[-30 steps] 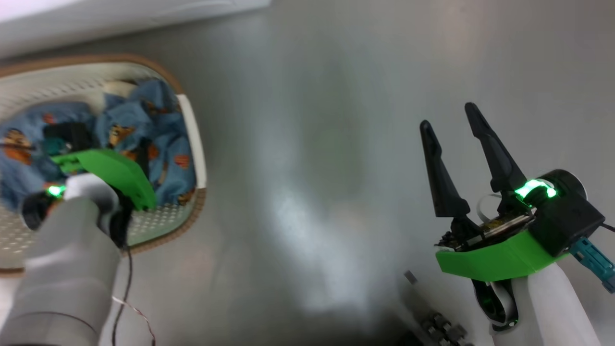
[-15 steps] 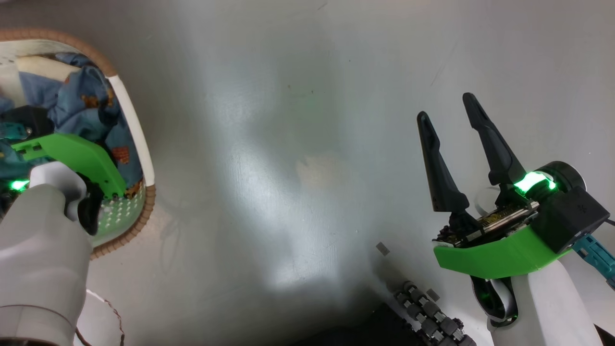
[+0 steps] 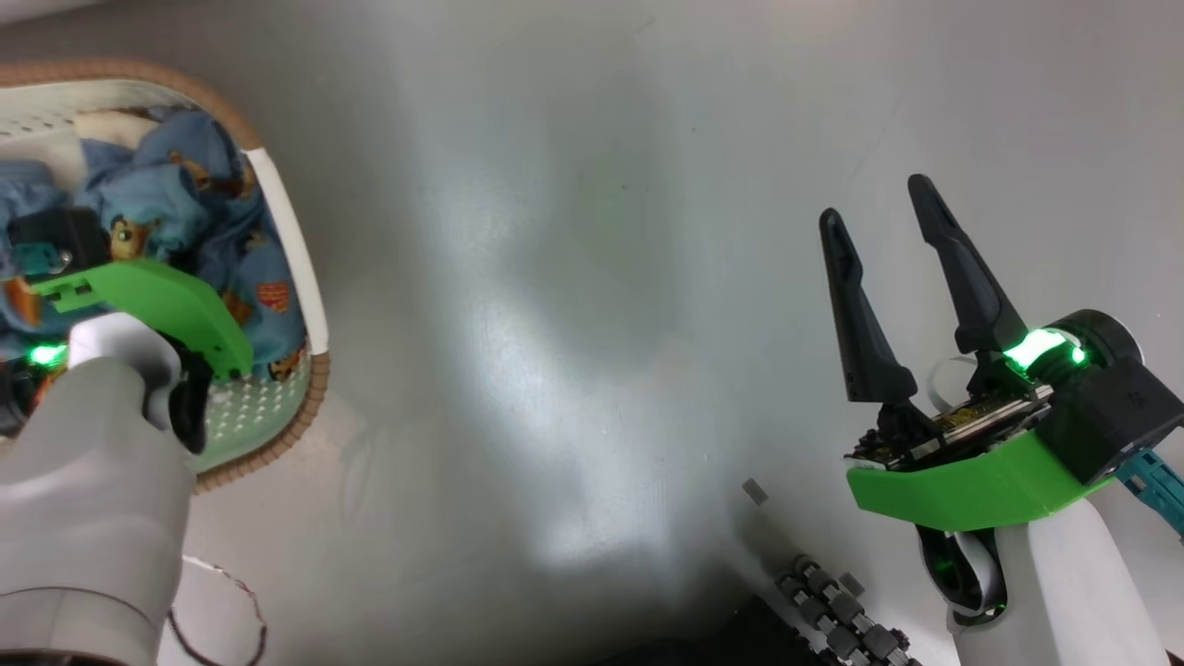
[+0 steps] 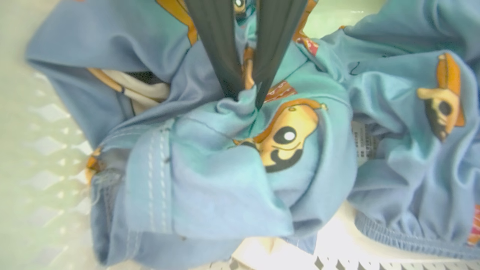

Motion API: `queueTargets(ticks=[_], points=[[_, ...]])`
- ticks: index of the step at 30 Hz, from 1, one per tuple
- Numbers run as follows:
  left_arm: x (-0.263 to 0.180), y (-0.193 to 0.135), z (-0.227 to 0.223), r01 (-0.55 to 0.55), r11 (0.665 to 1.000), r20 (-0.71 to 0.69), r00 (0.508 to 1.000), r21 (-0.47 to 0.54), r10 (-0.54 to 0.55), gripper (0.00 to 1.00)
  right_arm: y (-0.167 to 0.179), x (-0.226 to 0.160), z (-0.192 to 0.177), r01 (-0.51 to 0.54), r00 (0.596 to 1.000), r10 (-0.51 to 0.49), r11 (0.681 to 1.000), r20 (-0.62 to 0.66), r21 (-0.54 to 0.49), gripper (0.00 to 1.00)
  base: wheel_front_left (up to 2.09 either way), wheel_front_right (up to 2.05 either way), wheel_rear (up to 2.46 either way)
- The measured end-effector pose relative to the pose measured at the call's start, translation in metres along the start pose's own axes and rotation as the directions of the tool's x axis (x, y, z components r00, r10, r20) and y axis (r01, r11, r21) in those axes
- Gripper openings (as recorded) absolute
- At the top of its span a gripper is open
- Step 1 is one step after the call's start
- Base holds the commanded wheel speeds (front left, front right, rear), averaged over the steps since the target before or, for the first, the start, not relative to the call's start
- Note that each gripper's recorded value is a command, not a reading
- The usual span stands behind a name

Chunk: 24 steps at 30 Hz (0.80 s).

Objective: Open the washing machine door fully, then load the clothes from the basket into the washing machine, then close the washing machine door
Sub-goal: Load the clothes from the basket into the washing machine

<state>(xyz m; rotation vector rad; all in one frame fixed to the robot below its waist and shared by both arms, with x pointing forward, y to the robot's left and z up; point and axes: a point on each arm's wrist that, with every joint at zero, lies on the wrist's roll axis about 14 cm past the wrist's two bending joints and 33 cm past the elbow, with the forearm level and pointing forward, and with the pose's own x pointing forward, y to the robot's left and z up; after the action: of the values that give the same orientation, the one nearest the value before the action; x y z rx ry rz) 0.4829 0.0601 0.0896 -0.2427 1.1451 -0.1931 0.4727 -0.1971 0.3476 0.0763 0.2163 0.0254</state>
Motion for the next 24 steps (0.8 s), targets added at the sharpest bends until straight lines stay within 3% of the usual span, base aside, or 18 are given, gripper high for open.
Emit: queueTargets(ticks=[6, 16, 24], points=[[-0.018, -0.006, 0.026, -0.001, 1.0, 0.148, 0.989, 0.009, -0.001, 0.0, 0.005, 0.002, 0.015, -0.013, 0.999, 0.014, 1.0, 0.04, -0.004, 1.0, 0.0, 0.0, 0.0], [-0.062, -0.005, 0.043, -0.02, 1.0, 0.267, 0.964, 0.023, 0.013, 0.0, 0.011, -0.007, 0.039, -0.034, 0.996, 0.036, 0.999, 0.086, -0.017, 1.0, 0.0, 0.0, 0.0], [-0.118, -0.015, 0.082, -0.019, 0.999, 0.458, 0.889, 0.034, 0.001, 0.0, 0.016, -0.025, 0.053, -0.046, 0.994, 0.048, 0.999, 0.1, -0.02, 1.0, 0.0, 0.0, 0.0]])
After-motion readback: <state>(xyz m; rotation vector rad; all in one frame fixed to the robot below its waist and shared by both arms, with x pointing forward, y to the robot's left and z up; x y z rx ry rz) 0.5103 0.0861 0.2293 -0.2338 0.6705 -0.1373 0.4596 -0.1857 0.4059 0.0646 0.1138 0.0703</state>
